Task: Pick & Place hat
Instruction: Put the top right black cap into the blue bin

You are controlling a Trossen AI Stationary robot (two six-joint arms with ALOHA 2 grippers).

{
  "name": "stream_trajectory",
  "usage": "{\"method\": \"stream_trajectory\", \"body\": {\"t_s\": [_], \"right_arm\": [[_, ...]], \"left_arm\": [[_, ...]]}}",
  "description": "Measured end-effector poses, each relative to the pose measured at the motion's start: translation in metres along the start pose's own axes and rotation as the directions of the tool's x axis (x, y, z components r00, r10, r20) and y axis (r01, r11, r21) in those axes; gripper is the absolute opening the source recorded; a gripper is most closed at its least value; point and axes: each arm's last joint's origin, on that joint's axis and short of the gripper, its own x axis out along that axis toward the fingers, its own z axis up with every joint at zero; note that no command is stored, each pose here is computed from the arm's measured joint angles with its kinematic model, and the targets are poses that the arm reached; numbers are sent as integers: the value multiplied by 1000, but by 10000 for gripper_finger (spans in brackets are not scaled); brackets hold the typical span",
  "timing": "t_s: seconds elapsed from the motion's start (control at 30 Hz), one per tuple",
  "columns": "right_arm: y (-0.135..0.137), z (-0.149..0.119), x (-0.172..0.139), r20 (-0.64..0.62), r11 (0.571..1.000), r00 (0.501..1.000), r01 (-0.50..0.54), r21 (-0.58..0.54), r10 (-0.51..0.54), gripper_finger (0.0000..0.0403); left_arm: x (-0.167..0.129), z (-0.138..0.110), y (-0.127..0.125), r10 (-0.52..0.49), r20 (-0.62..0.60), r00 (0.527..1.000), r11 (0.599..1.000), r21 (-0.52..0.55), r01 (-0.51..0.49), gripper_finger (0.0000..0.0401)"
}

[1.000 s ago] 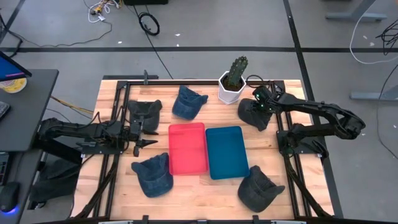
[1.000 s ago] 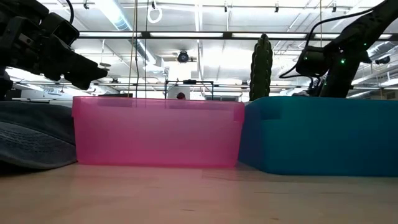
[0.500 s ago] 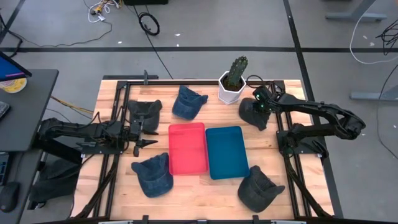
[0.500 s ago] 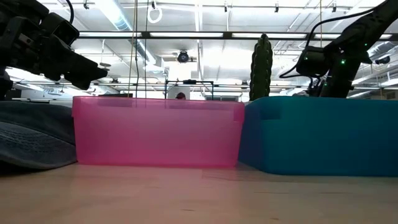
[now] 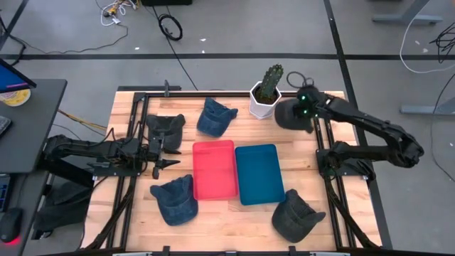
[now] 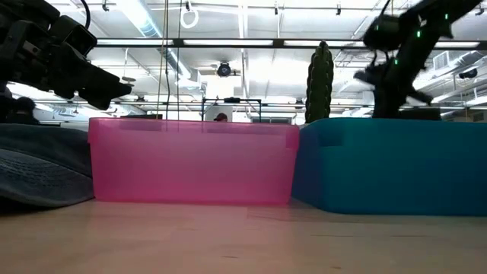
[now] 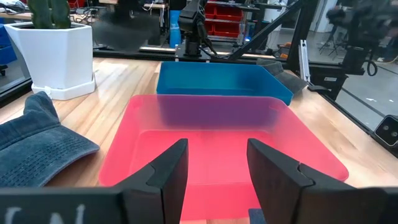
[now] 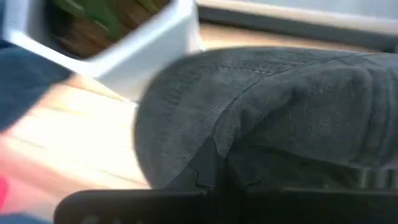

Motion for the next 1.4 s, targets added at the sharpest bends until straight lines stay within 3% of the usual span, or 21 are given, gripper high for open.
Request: {"method": "stream_trajectory", "body": {"t_s": [0.13, 0.23, 0.43, 0.57, 0.7, 0.83, 0.97, 1.2, 1.4], "right_arm": [[10, 16, -33, 15, 985, 999, -49, -165, 52, 2], [18, 22, -53, -12, 934, 991, -129, -333, 132, 1], [36, 22, -75, -52, 724, 965, -229, -651, 259, 1], [48, 14, -81, -77, 600, 949, -255, -758, 305, 0], [59, 2, -86, -137, 433, 932, -282, -856, 335, 0], [73, -13, -91, -236, 290, 885, -367, -884, 401, 0], [88, -30, -95, -329, 186, 839, -440, -878, 434, 0], [124, -66, -93, -470, -5, 779, -514, -858, 415, 0], [154, -98, -85, -535, -163, 749, -516, -841, 389, 0]], "left_arm": [[0, 0, 0, 0, 0, 1000, 1000, 0, 0, 170], [0, 0, 0, 0, 0, 1000, 1000, 0, 0, 170], [0, 0, 0, 0, 0, 1000, 1000, 0, 0, 170], [0, 0, 0, 0, 0, 1000, 1000, 0, 0, 170], [0, 0, 0, 0, 0, 1000, 1000, 0, 0, 170], [0, 0, 0, 0, 0, 1000, 1000, 0, 0, 170], [0, 0, 0, 0, 0, 1000, 1000, 0, 0, 170], [0, 0, 0, 0, 0, 1000, 1000, 0, 0, 170], [0, 0, 0, 0, 0, 1000, 1000, 0, 0, 170]]}}
